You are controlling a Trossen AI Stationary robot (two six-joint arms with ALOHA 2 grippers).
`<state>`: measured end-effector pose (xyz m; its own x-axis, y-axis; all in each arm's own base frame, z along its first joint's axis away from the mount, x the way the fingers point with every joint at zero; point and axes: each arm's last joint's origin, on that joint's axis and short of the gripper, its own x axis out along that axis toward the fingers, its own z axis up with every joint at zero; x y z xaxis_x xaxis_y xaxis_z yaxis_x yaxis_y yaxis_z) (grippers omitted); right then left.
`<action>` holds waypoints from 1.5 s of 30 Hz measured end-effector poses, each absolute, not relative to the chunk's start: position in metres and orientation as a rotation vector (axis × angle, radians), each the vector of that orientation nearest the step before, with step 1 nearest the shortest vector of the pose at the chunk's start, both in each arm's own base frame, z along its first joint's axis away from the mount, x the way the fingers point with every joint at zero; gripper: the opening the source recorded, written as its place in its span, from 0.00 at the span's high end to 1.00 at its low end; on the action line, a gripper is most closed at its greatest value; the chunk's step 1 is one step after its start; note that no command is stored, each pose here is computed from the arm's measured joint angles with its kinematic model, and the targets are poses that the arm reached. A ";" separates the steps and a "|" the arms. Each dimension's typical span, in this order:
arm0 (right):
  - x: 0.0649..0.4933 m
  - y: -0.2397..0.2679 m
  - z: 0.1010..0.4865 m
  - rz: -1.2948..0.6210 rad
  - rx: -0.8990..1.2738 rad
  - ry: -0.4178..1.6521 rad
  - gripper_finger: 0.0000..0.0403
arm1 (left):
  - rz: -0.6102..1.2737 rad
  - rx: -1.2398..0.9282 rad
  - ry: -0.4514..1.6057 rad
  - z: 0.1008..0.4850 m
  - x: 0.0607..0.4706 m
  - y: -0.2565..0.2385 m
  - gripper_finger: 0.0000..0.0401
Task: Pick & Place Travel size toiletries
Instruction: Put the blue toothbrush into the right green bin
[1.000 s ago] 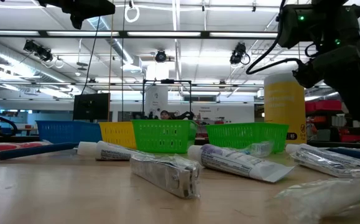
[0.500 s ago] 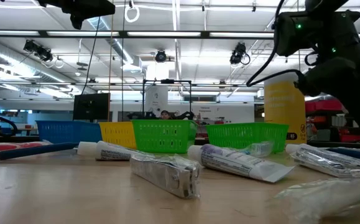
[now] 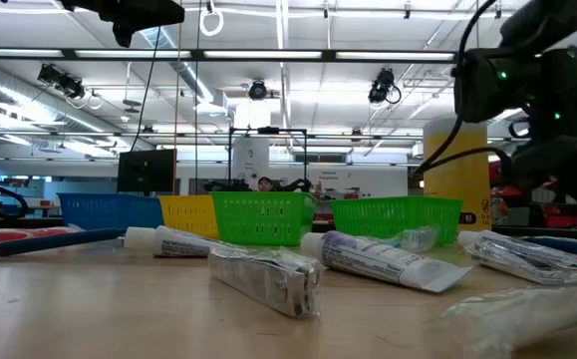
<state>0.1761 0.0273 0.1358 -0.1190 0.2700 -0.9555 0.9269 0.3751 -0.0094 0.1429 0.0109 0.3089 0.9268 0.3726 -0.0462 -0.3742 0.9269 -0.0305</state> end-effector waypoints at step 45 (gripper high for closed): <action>0.173 0.027 0.129 -0.822 1.017 1.579 0.87 | 0.383 -0.082 0.017 0.310 0.143 0.011 0.84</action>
